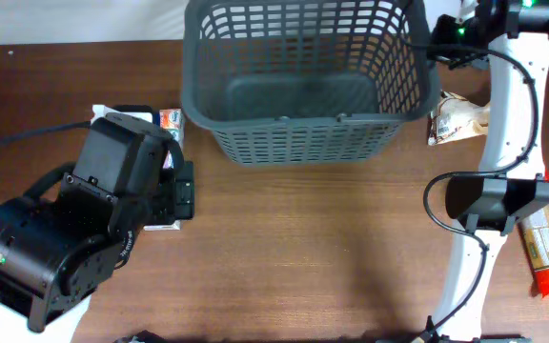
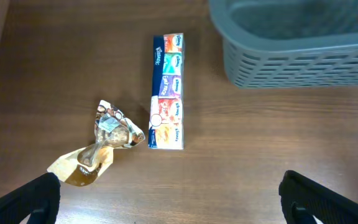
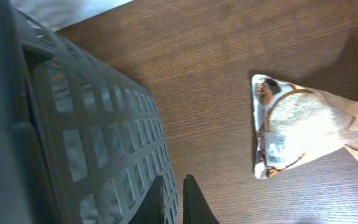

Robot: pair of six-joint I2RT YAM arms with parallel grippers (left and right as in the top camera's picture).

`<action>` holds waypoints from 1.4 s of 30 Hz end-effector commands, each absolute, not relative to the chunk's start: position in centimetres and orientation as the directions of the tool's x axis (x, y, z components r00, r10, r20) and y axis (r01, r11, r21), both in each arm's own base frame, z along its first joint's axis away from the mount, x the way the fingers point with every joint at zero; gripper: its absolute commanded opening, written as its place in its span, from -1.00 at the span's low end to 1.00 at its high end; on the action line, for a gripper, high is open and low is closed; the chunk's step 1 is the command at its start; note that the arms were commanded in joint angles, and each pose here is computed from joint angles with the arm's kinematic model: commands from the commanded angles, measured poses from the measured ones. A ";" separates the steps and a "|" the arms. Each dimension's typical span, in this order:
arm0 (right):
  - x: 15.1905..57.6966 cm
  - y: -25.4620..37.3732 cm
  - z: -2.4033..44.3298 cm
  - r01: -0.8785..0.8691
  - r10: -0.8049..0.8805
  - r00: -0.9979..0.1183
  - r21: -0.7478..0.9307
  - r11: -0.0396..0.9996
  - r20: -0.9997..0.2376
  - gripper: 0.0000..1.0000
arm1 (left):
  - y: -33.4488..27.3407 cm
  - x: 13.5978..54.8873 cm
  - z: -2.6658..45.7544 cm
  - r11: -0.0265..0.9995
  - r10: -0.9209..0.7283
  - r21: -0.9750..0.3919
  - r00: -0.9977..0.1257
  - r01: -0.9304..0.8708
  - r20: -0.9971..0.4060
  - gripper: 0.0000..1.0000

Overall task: Pack container
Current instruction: 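Open both grippers and withdraw both arms outward from the basket, then lower the right gripper over the green-capped seasoning jar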

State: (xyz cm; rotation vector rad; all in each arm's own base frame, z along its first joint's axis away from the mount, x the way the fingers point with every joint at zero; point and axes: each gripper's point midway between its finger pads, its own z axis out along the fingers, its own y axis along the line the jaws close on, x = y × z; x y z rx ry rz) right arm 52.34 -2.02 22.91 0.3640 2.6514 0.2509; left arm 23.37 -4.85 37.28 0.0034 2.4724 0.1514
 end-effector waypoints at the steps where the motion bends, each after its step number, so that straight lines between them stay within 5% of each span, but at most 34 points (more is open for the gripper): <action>1: 52.3 0.4 22.9 0.162 0.253 -0.879 0.245 0.956 -0.404 -0.92 | -4.8 23.1 37.5 0.995 0.033 0.097 -0.783 -0.035 -0.621 0.99; 20: 49.6 -4.8 25.1 0.279 0.328 -0.853 0.176 0.944 -0.406 -0.83 | -3.4 23.4 37.8 0.988 0.011 0.127 -0.774 -0.090 -0.633 0.99; 21: 49.1 -5.6 25.8 0.294 0.343 -0.843 0.178 0.939 -0.415 -0.70 | -3.0 23.5 37.8 0.986 -0.002 0.127 -0.774 -0.106 -0.633 0.99; 24: 46.8 -8.2 28.7 0.370 0.419 -0.795 0.197 0.908 -0.439 0.70 | -0.5 23.7 37.8 0.969 -0.081 0.130 -0.771 -0.209 -0.632 0.99; 25: 45.8 -9.1 29.6 0.397 0.445 -0.779 0.202 0.895 -0.442 1.00 | 0.5 23.7 37.8 0.961 -0.103 0.135 -0.769 -0.240 -0.631 0.99; 35: 36.8 -12.2 40.7 0.482 0.546 -0.568 0.288 0.827 -0.616 0.97 | 10.7 21.2 37.8 0.765 -0.421 0.139 -0.651 -0.629 -0.632 0.98; 42: 28.3 -12.4 38.3 0.649 0.618 -0.569 0.166 0.743 -0.542 0.97 | 12.5 20.2 37.8 0.709 -0.475 0.137 -0.613 -0.691 -0.632 0.99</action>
